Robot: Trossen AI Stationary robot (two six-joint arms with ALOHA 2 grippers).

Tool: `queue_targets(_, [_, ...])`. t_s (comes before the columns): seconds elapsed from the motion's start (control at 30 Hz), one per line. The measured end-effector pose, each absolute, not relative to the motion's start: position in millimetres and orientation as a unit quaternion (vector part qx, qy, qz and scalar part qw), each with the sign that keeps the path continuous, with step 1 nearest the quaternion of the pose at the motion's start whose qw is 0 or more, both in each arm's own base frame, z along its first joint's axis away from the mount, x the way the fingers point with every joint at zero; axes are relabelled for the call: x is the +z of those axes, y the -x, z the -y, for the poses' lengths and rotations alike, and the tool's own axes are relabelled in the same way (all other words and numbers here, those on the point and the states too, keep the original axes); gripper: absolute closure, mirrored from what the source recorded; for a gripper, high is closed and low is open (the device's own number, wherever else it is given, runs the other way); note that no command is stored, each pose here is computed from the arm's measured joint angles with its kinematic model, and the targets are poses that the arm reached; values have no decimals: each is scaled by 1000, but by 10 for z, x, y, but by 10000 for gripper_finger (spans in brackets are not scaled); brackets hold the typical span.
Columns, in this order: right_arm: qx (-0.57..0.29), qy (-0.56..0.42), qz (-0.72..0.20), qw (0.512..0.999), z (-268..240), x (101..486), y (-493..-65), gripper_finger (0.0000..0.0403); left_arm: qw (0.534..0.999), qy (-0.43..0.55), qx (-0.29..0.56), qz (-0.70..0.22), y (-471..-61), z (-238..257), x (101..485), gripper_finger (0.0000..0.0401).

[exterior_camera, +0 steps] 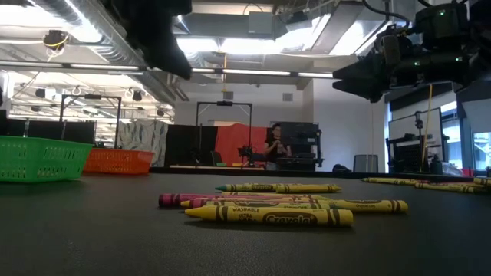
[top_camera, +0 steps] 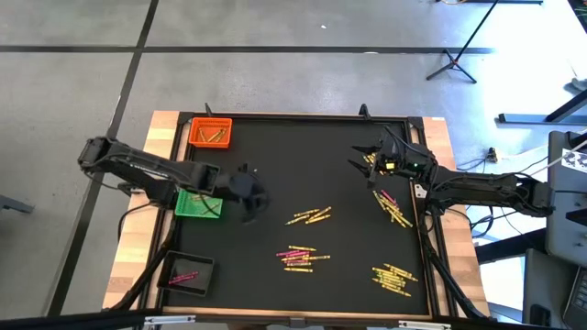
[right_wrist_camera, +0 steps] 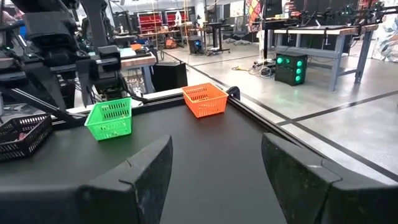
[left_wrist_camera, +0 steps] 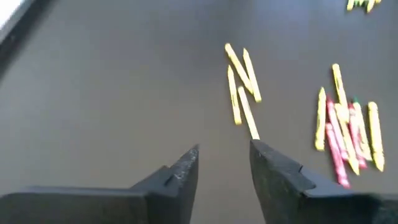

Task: Sort crayons
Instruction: Put the yellow crayon into the green bin

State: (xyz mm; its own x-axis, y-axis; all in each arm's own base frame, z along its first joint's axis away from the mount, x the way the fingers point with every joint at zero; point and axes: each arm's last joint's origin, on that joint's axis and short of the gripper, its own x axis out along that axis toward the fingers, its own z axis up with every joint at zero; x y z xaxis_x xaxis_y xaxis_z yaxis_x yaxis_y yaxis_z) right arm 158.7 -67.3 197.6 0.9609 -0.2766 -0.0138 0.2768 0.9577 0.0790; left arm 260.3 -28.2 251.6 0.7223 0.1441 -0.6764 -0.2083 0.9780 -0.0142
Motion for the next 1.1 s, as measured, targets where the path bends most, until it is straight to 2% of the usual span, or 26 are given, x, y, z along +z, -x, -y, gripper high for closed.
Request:
queue_targets(0.27, [-158,-40,0,987,684,1976,-1583,157,951,42,117,-283,-2756,86,2115,271])
queue_targets(0.43, [-177,-35,-1,984,695,1976,-1580,157,941,83,138,-297,-2952,71,1768,271])
queue_targets(0.63, [-177,-37,-9,983,694,1959,-1580,157,950,94,99,-280,-3200,90,1397,271])
queue_targets(0.77, [-190,-43,-22,980,701,1931,-1576,157,955,112,51,-270,-3329,84,1290,271])
queue_targets(1.1, [-206,-43,-23,977,709,1928,-1572,157,949,96,51,-296,-3511,103,1063,271])
